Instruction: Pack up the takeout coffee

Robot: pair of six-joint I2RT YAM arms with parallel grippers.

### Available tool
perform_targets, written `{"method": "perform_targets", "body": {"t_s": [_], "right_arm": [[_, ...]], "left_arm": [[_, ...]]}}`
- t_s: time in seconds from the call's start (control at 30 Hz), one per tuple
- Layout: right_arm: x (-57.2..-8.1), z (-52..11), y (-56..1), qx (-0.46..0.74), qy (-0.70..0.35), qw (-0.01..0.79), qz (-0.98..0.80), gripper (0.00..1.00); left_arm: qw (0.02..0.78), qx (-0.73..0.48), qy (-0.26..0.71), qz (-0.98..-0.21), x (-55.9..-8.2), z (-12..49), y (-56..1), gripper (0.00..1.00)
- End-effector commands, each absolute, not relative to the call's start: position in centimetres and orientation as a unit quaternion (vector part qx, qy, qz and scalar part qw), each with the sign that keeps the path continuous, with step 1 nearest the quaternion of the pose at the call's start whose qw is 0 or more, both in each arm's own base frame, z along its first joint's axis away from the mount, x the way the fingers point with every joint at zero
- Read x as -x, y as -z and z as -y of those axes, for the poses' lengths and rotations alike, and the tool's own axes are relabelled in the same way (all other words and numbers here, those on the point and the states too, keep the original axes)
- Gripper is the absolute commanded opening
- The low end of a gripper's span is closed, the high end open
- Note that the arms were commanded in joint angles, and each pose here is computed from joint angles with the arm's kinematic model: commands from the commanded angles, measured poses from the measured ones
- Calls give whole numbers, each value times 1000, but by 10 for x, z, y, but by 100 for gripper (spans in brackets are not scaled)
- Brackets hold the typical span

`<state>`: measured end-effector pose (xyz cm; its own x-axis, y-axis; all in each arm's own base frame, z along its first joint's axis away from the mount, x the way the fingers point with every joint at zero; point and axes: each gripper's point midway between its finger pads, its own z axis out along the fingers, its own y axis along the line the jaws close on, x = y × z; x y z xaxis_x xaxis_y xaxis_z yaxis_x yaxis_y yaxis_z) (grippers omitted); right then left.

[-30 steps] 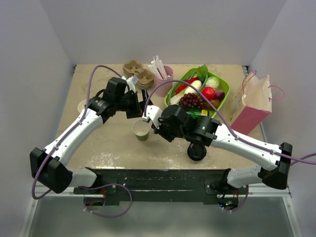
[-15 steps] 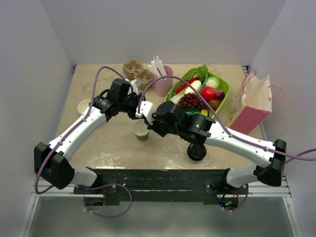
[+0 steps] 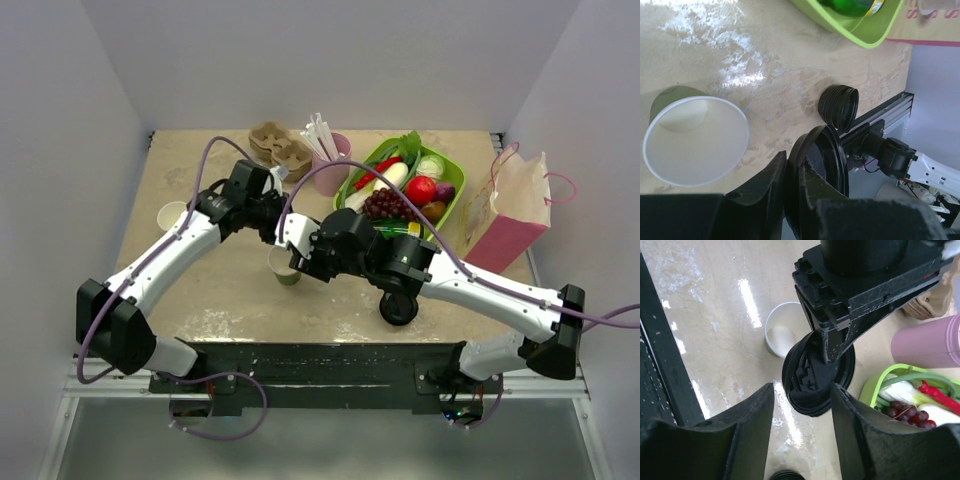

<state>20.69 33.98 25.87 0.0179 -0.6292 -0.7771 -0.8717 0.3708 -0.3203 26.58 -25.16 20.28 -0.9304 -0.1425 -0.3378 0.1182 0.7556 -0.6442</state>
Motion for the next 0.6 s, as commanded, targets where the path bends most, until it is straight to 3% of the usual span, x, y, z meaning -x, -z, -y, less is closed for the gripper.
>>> {"method": "perform_targets", "body": {"t_s": [0.0,0.4,0.43,0.5,0.57], "right_arm": [[-200,-333,-266,593,-105,483,-635,54],[-184,-343,-229,606,-136,429,-656,53],[-184,-345,-231,598,-142,433,-659,49],[-187,-348,-236,586,-145,443,-663,34],[-187,-350,-242,576,-154,453,-662,29]], "left_arm": [[134,-1,333,-933,-253,251,-197,13],[112,-10,357,-927,-243,257,-210,12],[112,-9,354,-929,-243,256,-209,12],[116,-6,344,-932,-244,253,-209,12],[116,-7,345,-932,-243,252,-210,12]]}}
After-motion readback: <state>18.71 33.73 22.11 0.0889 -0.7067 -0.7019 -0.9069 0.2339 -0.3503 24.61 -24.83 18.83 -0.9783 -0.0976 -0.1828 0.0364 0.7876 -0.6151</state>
